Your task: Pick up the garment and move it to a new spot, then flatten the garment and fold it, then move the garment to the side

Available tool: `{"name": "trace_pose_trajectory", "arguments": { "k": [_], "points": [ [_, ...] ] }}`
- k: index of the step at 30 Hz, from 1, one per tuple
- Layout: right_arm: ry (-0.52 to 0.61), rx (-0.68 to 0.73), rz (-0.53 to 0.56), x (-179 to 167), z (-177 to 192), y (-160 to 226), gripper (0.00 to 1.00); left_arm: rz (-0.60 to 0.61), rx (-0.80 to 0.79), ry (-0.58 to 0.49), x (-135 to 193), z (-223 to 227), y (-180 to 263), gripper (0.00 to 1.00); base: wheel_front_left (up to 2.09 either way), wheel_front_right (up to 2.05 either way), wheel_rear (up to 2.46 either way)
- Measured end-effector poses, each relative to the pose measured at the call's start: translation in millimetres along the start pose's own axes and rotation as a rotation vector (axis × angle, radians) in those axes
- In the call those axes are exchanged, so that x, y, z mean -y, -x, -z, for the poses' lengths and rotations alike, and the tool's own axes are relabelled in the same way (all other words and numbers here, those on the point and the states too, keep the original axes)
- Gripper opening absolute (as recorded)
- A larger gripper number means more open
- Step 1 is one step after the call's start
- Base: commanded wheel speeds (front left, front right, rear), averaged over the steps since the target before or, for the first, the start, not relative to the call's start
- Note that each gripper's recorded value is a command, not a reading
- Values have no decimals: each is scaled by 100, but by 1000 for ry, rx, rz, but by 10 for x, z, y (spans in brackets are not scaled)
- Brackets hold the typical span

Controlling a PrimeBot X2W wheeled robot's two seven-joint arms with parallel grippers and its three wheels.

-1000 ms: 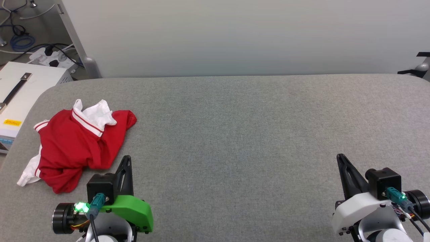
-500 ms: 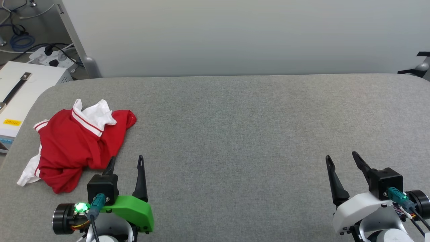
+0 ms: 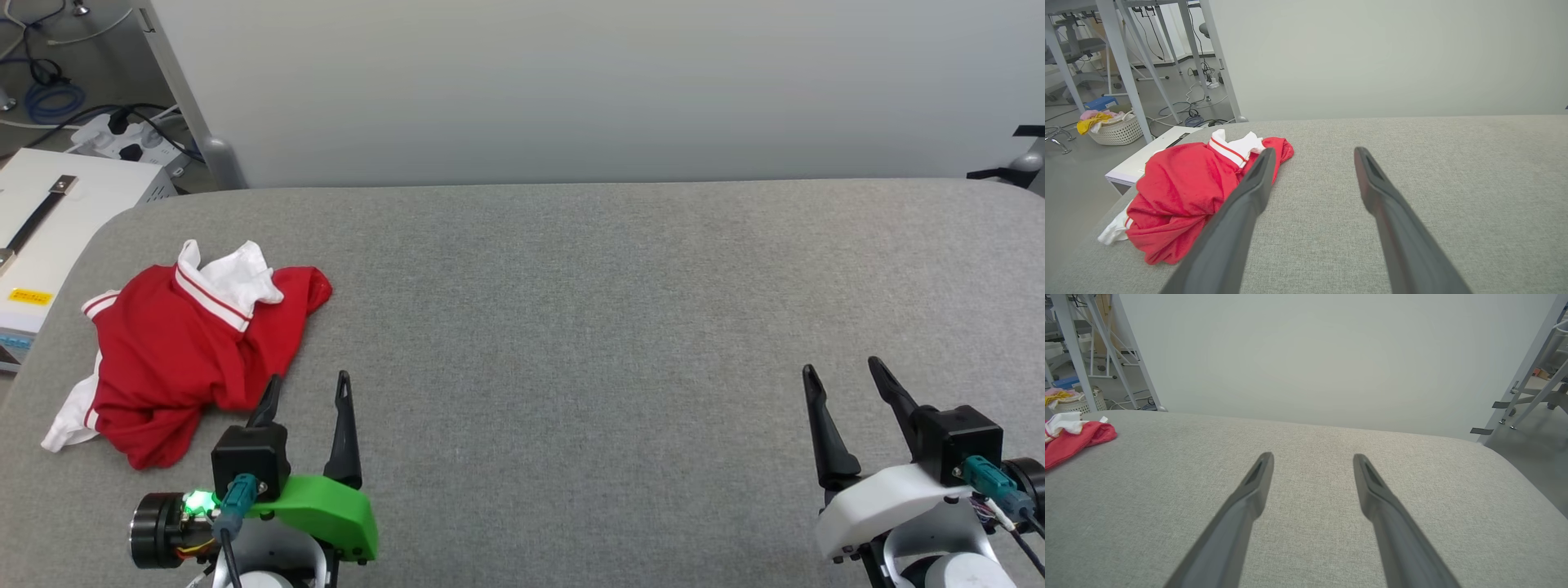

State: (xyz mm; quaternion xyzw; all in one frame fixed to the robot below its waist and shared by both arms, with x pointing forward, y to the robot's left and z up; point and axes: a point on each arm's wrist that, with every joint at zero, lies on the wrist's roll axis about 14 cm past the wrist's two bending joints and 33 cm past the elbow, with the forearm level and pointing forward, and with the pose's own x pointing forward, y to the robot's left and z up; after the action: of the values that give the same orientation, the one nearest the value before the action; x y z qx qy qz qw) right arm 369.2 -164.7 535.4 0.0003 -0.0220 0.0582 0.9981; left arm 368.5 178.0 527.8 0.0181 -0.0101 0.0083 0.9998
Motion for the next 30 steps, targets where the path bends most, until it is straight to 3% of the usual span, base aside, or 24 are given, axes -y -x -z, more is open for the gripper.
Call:
{"name": "trace_pose_trajectory", "arguments": {
  "k": [30],
  "points": [
    [-44, 85, 5, 13, -146, 35, 100, -17, 72, 25, 0, -122, 28, 100, 0, 0, 0]
  ]
}}
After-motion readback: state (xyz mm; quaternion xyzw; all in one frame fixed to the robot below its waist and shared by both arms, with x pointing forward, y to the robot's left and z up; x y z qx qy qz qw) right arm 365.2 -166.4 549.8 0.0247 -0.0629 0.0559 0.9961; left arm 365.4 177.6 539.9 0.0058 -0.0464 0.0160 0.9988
